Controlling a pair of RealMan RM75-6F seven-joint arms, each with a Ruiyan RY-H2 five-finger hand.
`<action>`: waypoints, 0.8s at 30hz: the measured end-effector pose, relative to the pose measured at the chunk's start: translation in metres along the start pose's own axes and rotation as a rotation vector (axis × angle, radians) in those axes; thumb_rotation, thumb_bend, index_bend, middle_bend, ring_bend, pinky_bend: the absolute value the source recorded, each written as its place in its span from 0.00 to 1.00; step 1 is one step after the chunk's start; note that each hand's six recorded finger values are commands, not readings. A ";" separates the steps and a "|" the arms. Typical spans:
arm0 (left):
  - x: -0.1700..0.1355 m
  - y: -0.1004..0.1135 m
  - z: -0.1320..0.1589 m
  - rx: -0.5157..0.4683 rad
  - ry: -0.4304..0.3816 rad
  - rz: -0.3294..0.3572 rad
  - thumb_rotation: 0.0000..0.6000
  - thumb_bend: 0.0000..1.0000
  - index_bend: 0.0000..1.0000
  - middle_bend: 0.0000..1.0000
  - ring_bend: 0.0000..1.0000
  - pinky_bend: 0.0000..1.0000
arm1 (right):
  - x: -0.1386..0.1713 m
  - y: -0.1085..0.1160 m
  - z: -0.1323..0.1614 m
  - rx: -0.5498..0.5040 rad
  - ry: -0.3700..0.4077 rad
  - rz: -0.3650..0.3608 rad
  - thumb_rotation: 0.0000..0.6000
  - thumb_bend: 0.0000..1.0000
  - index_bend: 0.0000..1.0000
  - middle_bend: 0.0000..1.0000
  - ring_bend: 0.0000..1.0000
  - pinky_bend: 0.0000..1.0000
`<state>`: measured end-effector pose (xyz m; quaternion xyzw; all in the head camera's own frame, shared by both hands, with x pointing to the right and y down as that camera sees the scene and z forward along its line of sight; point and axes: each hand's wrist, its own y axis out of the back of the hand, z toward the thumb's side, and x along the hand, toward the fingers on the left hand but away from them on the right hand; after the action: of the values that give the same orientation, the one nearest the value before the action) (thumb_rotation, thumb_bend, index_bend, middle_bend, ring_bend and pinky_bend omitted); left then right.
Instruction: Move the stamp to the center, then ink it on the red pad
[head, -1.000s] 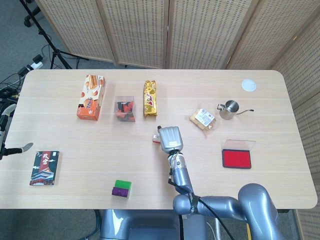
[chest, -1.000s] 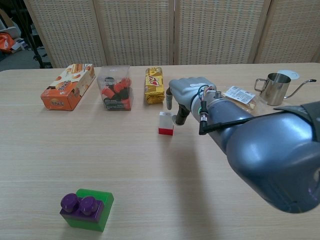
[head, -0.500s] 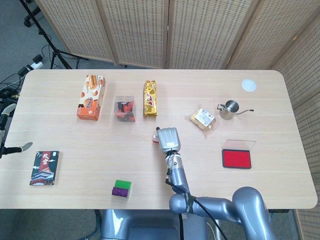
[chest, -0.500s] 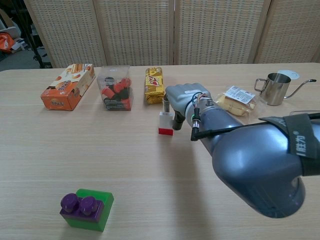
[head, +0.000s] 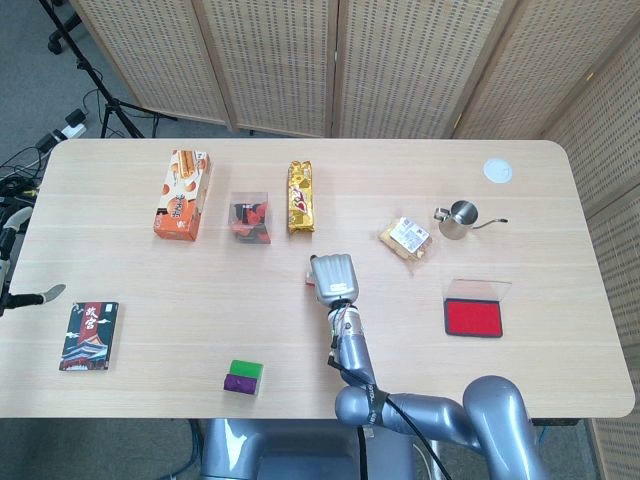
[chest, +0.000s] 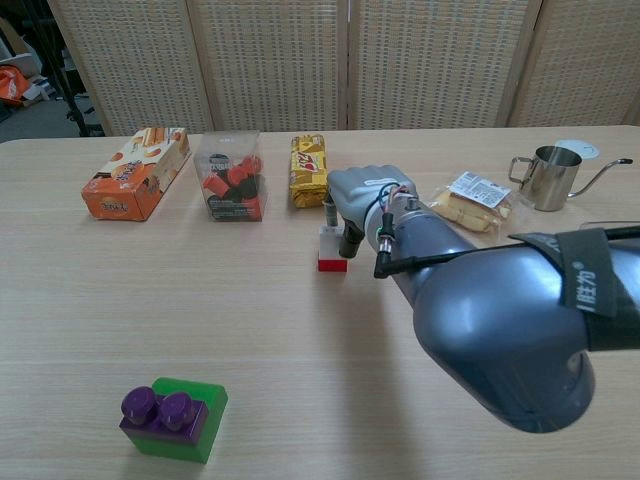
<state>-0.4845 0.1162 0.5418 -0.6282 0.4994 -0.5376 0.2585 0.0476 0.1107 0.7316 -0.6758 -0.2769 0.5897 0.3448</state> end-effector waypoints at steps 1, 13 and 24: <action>0.000 0.000 0.000 0.000 0.000 -0.002 1.00 0.08 0.00 0.00 0.00 0.00 | 0.000 0.000 0.000 0.000 0.001 -0.003 1.00 0.54 0.52 0.99 1.00 1.00; 0.001 -0.002 0.000 0.004 0.000 -0.015 1.00 0.08 0.00 0.00 0.00 0.00 | 0.002 0.014 0.003 -0.037 0.024 -0.036 1.00 0.62 0.55 0.99 1.00 1.00; -0.002 -0.006 0.005 0.014 -0.016 -0.031 1.00 0.07 0.00 0.00 0.00 0.00 | 0.020 0.073 -0.044 -0.050 0.050 -0.162 1.00 0.62 0.55 0.99 1.00 1.00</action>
<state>-0.4778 0.1192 0.5448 -0.6382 0.4838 -0.5401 0.2587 0.0913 0.0754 0.6644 -0.6739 -0.3365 0.5359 0.3814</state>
